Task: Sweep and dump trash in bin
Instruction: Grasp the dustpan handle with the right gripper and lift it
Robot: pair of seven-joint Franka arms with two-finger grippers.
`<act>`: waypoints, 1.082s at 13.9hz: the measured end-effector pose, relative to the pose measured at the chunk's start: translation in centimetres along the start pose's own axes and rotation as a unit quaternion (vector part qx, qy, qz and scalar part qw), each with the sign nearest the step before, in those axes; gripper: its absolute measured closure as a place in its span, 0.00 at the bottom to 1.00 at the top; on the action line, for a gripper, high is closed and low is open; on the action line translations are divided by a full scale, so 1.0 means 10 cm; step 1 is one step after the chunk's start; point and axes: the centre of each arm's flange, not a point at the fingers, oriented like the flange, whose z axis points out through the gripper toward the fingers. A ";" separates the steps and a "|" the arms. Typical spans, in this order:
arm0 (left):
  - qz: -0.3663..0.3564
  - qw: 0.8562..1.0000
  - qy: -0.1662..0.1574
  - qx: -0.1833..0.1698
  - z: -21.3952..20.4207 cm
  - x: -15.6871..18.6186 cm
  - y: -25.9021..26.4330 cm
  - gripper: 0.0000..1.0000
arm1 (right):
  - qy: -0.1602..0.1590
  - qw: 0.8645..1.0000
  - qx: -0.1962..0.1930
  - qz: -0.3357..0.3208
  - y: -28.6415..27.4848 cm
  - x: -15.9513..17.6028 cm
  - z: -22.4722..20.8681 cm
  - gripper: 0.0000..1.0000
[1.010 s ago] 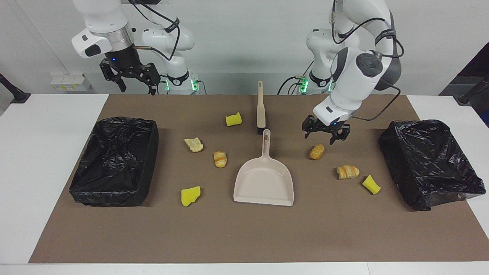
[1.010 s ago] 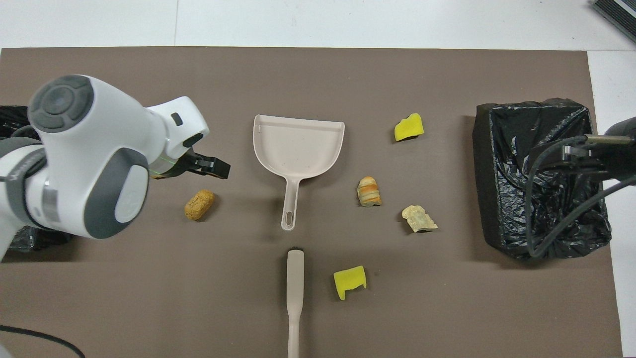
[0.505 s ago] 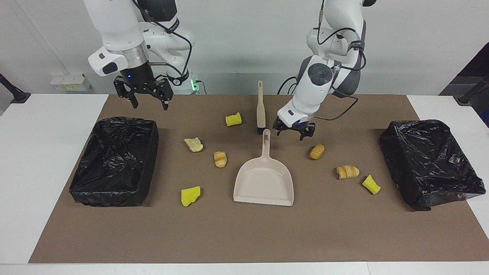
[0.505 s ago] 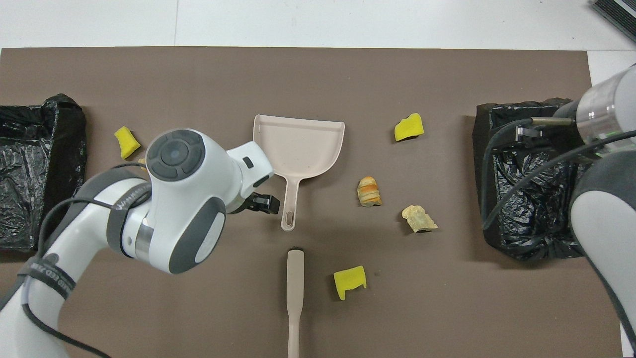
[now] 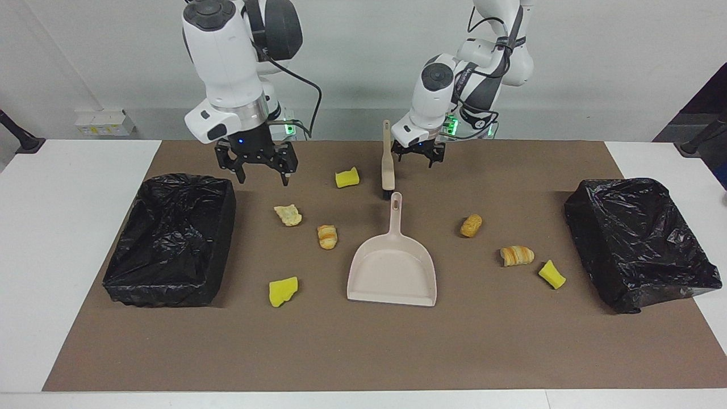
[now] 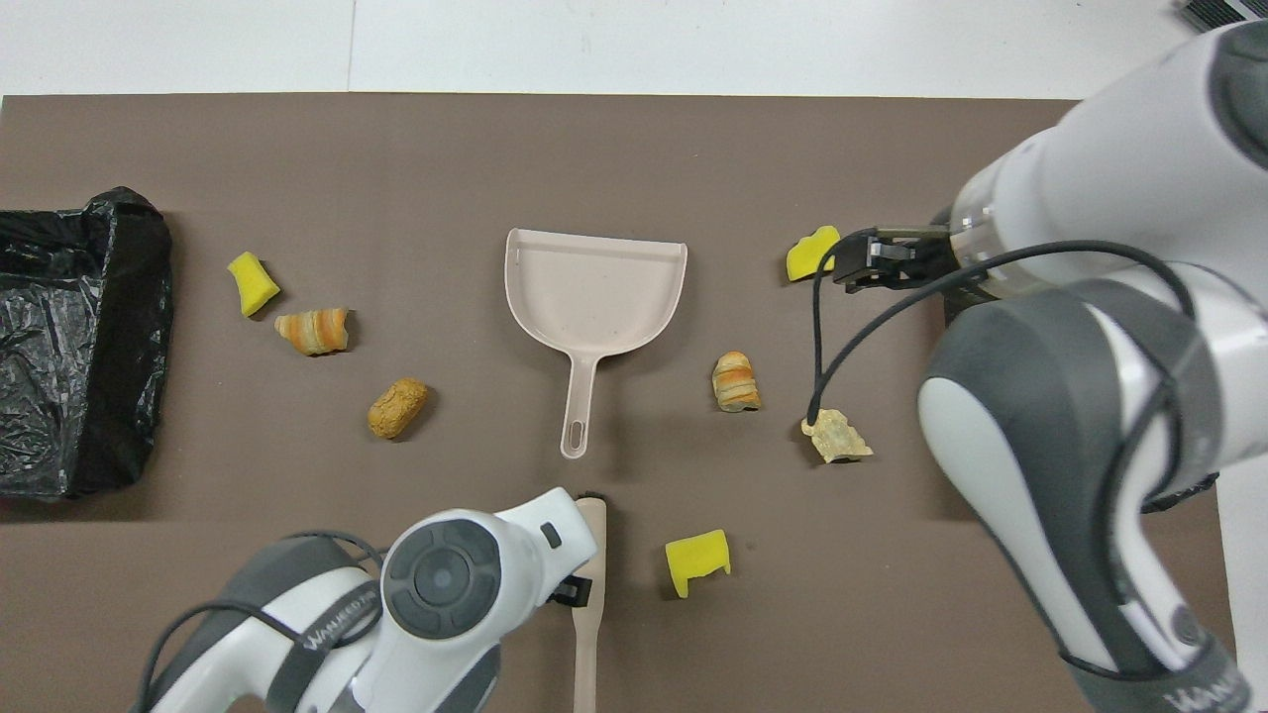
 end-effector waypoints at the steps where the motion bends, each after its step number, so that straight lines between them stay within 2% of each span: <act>1: -0.003 1.000 0.006 0.000 0.05 -0.14 0.16 0.00 | 0.002 1.000 0.000 0.009 -0.24 0.00 0.11 0.00; 6: -0.002 1.000 0.020 0.001 0.36 -0.56 0.56 0.00 | 0.012 1.000 0.005 0.010 -1.39 0.03 0.75 0.00; 9: -0.015 1.000 0.022 0.002 0.47 -0.67 0.62 0.00 | 0.014 1.000 0.001 0.000 -1.95 -0.19 1.04 0.00; 11: -0.024 0.999 0.022 0.002 0.48 -0.71 0.67 0.06 | 0.013 1.000 0.003 -0.003 -2.29 -0.39 1.20 0.00; 13: -0.026 0.999 0.022 0.002 0.49 -0.76 0.71 0.32 | 0.027 0.999 0.022 -0.001 -2.58 -0.53 1.40 0.00; 15: -0.030 0.999 0.022 0.003 0.49 -0.78 0.74 0.36 | 0.022 1.000 0.020 -0.010 -2.68 -0.64 1.70 0.00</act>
